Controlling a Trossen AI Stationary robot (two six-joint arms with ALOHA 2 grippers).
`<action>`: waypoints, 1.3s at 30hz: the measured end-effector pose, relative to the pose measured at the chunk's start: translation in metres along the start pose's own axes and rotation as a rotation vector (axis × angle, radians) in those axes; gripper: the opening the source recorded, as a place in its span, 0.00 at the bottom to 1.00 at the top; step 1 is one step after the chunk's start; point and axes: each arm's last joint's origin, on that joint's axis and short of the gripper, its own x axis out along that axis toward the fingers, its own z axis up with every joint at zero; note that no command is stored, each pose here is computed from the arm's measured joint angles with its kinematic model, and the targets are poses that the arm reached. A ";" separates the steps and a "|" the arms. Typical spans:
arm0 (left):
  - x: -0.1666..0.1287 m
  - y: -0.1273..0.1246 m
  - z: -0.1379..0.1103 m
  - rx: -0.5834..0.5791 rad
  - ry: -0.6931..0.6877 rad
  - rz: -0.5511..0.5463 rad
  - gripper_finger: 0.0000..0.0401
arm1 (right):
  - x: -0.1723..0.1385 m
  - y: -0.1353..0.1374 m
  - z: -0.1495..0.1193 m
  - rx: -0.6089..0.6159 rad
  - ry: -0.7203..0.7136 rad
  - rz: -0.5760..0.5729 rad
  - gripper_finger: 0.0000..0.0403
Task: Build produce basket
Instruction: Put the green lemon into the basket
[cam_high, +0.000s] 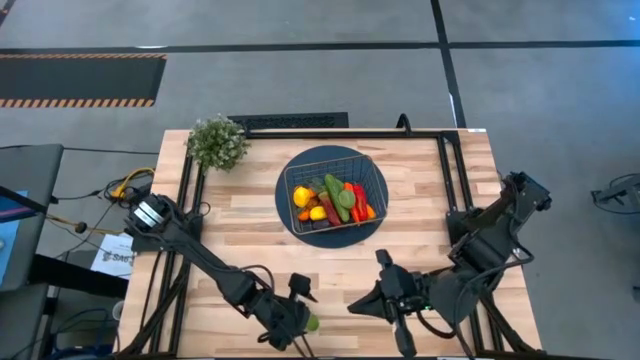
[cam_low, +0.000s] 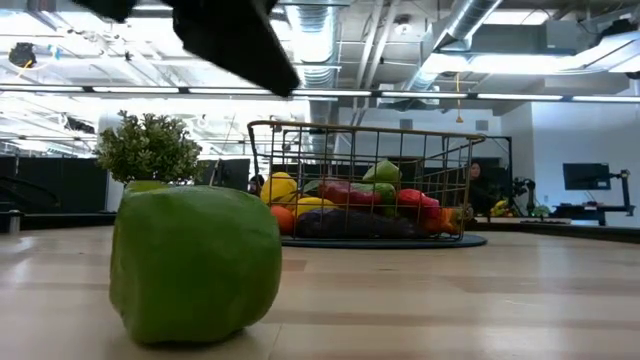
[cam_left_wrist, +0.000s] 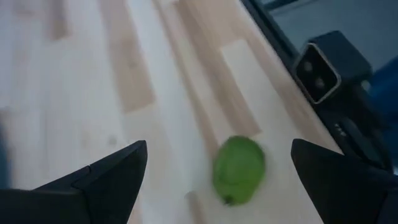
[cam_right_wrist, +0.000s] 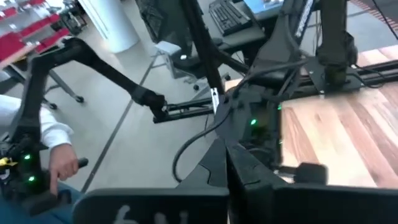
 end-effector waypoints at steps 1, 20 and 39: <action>0.005 -0.002 -0.001 0.001 0.002 -0.017 0.96 | 0.000 0.000 0.000 0.000 0.004 -0.003 0.00; 0.022 -0.005 -0.008 -0.042 0.023 -0.078 0.96 | -0.002 -0.005 0.000 0.022 0.017 -0.044 0.00; 0.023 0.000 -0.008 -0.118 0.032 -0.071 0.96 | -0.002 -0.004 -0.001 0.032 0.022 -0.043 0.00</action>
